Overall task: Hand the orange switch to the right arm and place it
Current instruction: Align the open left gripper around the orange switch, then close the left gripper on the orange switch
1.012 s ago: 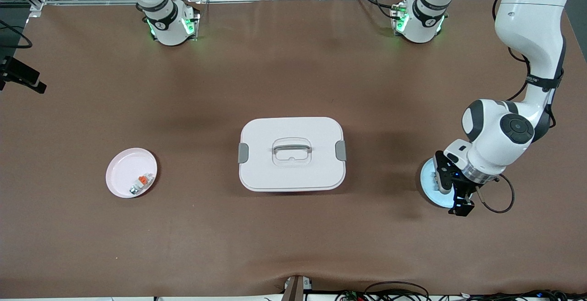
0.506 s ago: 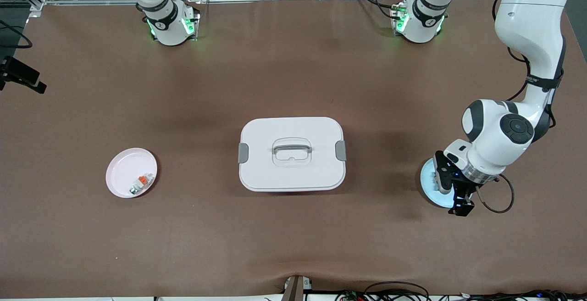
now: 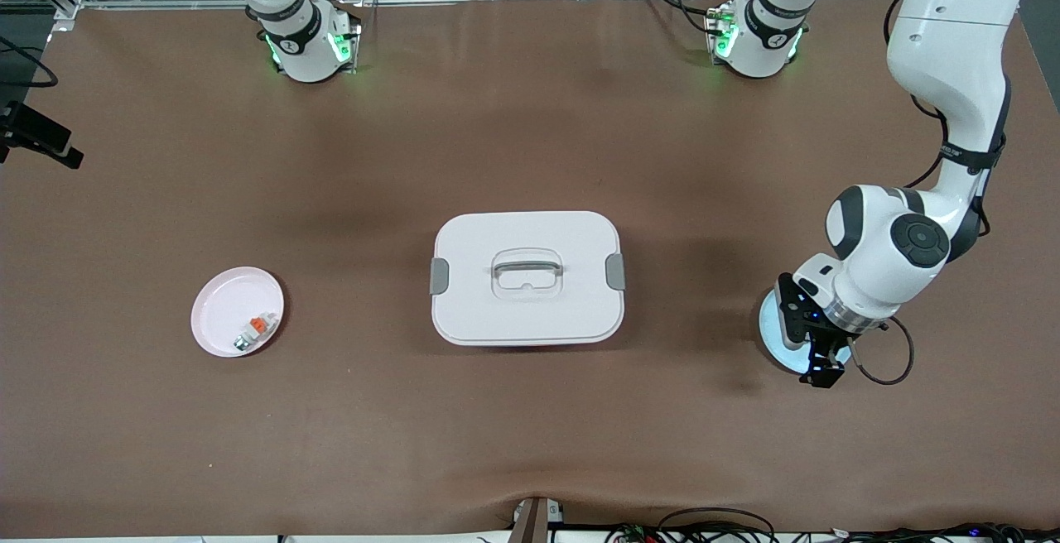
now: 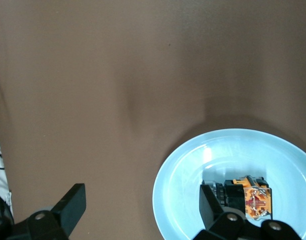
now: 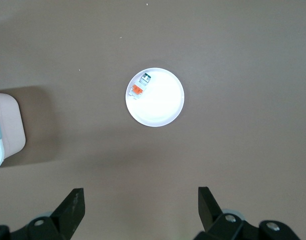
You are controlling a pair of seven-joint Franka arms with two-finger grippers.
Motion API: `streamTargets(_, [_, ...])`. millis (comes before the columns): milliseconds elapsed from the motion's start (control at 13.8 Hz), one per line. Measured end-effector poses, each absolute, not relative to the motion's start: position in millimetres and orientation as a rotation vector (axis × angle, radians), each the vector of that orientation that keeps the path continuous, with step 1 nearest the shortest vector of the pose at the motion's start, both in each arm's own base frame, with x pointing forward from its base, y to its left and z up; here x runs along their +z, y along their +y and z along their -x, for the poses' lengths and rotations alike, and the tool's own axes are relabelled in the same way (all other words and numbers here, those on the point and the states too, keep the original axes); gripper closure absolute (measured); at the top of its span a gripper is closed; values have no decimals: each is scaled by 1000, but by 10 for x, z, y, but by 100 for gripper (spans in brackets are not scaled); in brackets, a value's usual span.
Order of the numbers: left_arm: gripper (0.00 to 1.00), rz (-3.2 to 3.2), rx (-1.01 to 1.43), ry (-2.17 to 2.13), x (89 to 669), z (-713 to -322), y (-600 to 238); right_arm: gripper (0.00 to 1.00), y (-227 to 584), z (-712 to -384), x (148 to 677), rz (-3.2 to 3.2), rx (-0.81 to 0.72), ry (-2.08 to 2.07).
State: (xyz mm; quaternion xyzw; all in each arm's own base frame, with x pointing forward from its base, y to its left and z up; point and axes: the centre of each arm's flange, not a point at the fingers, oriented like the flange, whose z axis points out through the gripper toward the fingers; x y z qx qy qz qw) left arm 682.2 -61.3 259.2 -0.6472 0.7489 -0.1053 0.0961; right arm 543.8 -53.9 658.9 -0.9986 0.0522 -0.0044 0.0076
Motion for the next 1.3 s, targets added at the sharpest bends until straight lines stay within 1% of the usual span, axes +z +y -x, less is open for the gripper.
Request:
streamTargets(289, [0,1885,-291,2257,2551,-6814,-580,0,-540,-5438,6589,3122,-14,163])
streamTargets(1012, [0,1954,-12,2432,2415,-6672,-395,0,-542,-5438,6589,3122,-14,164])
streamTargets(1301, [0,2039,-2,2418,2331,-6648,-273,0,-558,-5436,6589,3122,-14,169])
